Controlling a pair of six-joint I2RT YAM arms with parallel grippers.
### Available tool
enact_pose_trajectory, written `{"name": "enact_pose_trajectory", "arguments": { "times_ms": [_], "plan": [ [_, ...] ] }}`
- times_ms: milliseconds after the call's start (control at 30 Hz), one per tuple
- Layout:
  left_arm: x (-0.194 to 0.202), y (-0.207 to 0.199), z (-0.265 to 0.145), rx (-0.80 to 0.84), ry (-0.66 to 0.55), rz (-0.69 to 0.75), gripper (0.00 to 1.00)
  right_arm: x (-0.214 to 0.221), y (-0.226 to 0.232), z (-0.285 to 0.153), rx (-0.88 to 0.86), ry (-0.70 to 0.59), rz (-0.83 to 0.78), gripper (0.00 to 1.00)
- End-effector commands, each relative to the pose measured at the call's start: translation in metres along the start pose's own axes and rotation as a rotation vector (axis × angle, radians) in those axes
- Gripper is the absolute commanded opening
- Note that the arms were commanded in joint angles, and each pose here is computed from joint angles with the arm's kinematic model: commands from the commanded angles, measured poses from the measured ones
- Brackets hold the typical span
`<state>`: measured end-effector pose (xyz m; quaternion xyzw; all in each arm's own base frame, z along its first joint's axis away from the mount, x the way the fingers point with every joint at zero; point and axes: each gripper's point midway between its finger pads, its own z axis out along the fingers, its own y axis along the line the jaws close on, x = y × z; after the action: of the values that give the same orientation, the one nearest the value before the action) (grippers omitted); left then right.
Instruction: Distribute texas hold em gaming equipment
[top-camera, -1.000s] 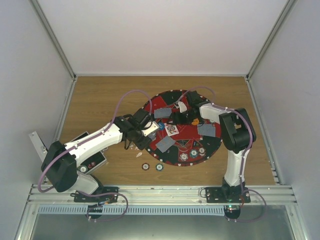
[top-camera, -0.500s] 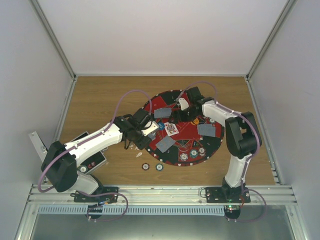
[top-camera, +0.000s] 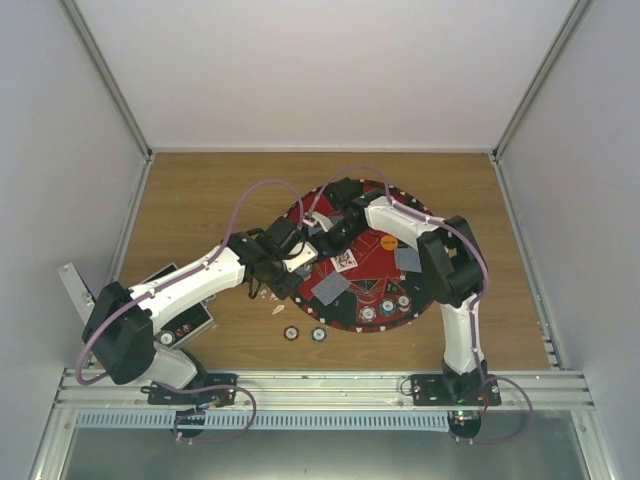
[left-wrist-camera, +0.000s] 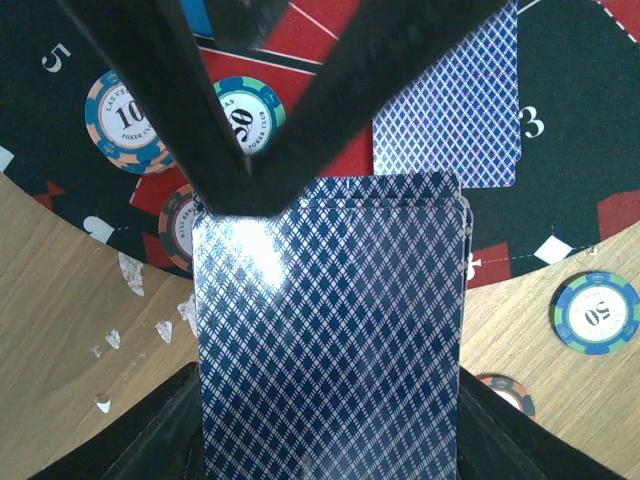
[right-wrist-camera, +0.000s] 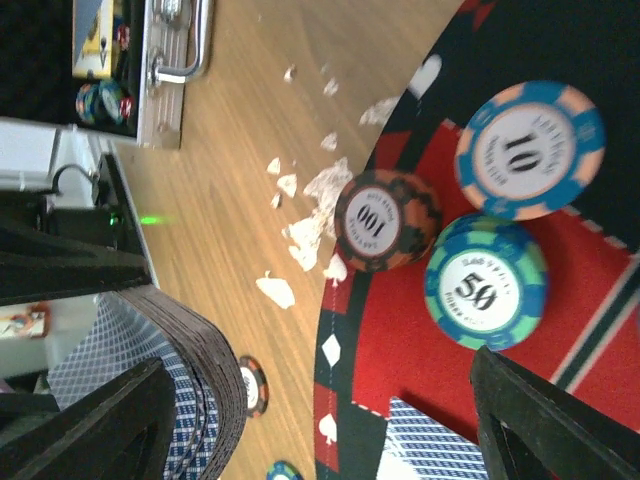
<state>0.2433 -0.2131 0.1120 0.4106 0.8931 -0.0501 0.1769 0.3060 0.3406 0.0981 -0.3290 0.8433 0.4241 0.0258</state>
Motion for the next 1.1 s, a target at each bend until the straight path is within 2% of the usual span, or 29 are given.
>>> {"name": "enact_pose_trajectory", "arguments": {
  "times_ms": [0, 200, 367, 500, 833, 1000, 1067],
  "plan": [
    [-0.008, 0.003, -0.003, -0.01, -0.037, -0.006, 0.56, 0.014, 0.019, 0.016, -0.114, 0.085, -0.006, 0.81],
    [-0.009, 0.003, -0.004, -0.011, -0.04, -0.005, 0.56, 0.022, 0.015, 0.024, -0.103, 0.112, 0.002, 0.78],
    [-0.009, 0.004, -0.005, -0.012, -0.043, -0.005, 0.56, 0.027, 0.002, 0.027, -0.037, 0.137, 0.025, 0.66],
    [-0.008, 0.004, -0.005, -0.013, -0.042, -0.004, 0.56, 0.025, -0.002, 0.02, -0.016, 0.119, 0.032, 0.61],
    [-0.009, 0.004, -0.005, -0.012, -0.044, -0.004, 0.56, 0.017, 0.002, 0.0, -0.096, 0.059, 0.044, 0.46],
    [-0.008, 0.004, -0.005, -0.013, -0.041, -0.005, 0.56, 0.014, 0.021, -0.003, -0.205, 0.042, 0.027, 0.31],
    [-0.008, 0.004, -0.005, -0.012, -0.042, -0.004, 0.56, 0.013, 0.026, -0.004, -0.23, 0.036, 0.018, 0.21]
  ]
}}
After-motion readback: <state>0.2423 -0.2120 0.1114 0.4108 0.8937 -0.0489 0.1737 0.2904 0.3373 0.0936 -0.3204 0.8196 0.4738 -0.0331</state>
